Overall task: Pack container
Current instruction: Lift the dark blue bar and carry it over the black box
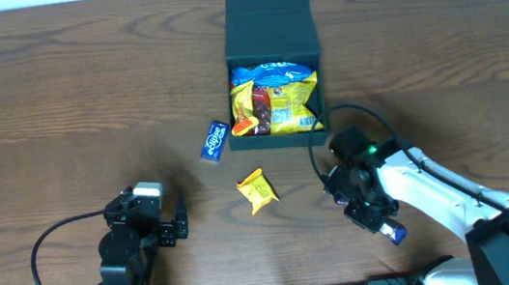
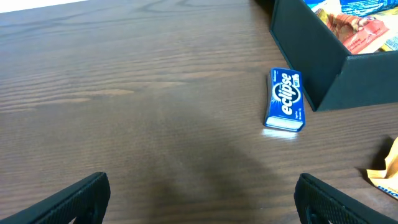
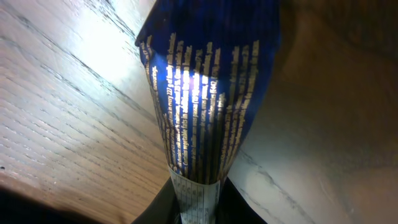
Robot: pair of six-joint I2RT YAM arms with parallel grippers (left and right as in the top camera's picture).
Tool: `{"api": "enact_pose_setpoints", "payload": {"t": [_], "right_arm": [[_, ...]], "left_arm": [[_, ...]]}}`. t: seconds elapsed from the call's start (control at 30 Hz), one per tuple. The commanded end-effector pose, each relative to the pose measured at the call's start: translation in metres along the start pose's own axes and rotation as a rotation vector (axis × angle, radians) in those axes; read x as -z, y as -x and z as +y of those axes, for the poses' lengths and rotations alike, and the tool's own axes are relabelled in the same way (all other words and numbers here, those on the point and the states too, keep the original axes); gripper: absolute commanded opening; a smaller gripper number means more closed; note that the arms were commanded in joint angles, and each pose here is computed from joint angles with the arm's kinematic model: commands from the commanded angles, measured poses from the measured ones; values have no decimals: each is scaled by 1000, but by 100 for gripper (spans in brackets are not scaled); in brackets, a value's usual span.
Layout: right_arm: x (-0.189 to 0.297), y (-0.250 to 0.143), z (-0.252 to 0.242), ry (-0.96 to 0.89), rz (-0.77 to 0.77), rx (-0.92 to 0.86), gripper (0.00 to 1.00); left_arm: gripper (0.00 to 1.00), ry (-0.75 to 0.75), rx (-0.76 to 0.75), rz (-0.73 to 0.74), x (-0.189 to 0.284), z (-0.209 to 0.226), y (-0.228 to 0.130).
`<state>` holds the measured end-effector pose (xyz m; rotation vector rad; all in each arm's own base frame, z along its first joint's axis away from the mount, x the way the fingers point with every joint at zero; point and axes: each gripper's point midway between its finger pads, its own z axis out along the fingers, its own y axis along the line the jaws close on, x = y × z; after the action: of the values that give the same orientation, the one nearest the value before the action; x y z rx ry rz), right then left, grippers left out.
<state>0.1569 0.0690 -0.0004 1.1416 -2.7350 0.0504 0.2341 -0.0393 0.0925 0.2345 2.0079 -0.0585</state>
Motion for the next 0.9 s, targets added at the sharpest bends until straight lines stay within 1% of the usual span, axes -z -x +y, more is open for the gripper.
{"api": "enact_pose_setpoints", "payload": {"t": [0.0, 0.23, 0.33, 0.43, 0.7, 0.87], "right_arm": [[9, 11, 1, -17, -50, 21, 14], [17, 20, 2, -34, -88, 43, 12], [21, 28, 6, -43, -108, 69, 14], [27, 36, 9, -51, -133, 93, 12], [64, 75, 15, -91, -253, 150, 11], [100, 105, 22, -120, -359, 194, 14]], "left_arm": [[95, 12, -9, 30, -3, 2, -14], [95, 12, -9, 30, -3, 2, -14], [95, 12, -9, 30, -3, 2, -14], [95, 12, -9, 30, -3, 2, -14], [95, 12, -9, 30, -3, 2, -14], [95, 12, -9, 30, -3, 2, -14]]}}
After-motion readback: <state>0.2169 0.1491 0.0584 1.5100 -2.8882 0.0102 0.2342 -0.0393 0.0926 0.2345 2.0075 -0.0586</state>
